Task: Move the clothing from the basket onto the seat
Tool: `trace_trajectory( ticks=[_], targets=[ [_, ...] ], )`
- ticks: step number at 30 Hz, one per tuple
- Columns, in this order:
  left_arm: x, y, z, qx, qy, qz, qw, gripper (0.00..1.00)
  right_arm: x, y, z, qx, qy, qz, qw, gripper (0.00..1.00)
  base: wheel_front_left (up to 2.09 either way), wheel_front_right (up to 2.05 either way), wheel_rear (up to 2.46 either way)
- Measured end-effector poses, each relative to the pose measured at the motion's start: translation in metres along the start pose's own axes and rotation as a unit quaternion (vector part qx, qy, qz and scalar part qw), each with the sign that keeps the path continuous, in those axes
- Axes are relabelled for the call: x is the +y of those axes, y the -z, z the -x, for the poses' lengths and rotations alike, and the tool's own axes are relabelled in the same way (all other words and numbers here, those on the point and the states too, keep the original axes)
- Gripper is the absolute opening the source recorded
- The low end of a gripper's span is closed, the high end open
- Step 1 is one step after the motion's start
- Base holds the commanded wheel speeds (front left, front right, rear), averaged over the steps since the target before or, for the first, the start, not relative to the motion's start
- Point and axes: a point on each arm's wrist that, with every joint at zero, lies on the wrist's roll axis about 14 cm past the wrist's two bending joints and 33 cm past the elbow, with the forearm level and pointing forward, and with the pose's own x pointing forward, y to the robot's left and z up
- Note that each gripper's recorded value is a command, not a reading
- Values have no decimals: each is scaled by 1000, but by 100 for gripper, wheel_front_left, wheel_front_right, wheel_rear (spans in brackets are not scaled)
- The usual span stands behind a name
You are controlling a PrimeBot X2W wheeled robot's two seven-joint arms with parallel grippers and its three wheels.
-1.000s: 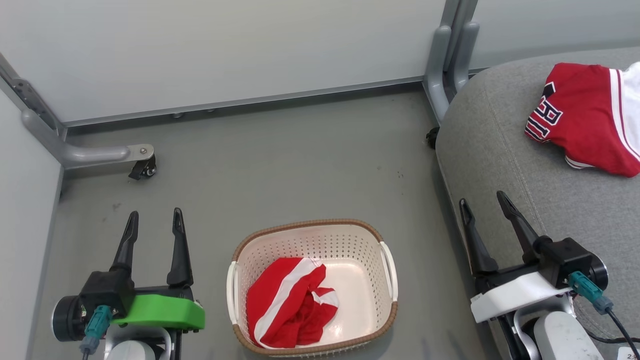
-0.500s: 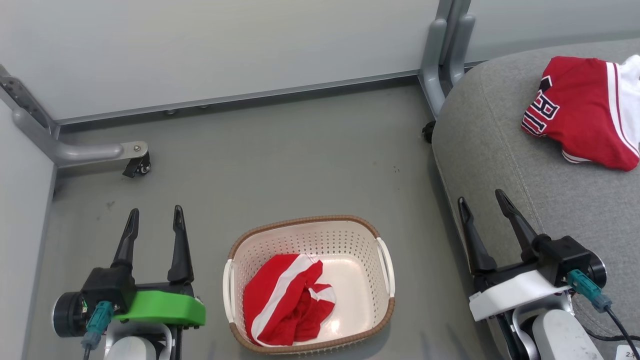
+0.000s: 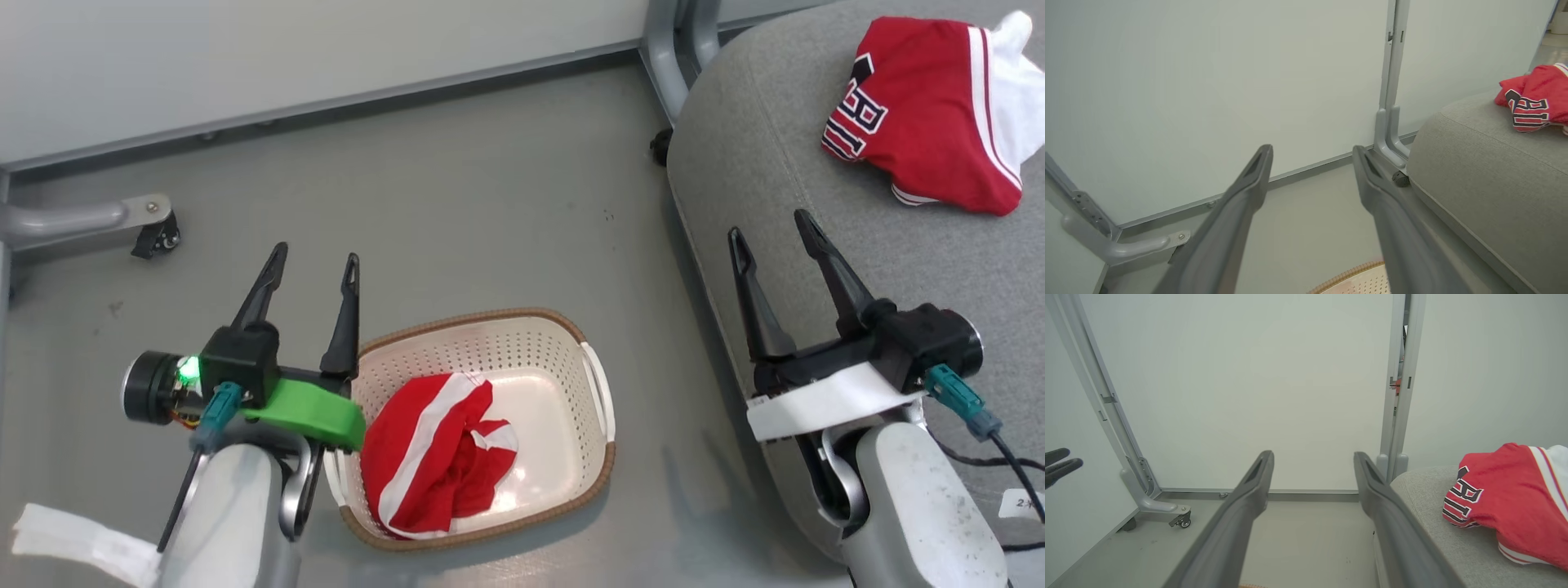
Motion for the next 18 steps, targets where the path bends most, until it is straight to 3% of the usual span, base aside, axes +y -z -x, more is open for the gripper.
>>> trace_trajectory(
  ticks=[8, 18],
  targets=[
    [-32, 62, -43, 80, 86, -29, 993, 100, -17, 3, -27, -14, 6, 11, 1000, 100, 0, 0, 0],
    [-64, 165, -60, 199, 178, -58, 962, 100, -36, 34, -52, 1, 11, 23, 1000, 100, 0, 0, 0]
  ],
)
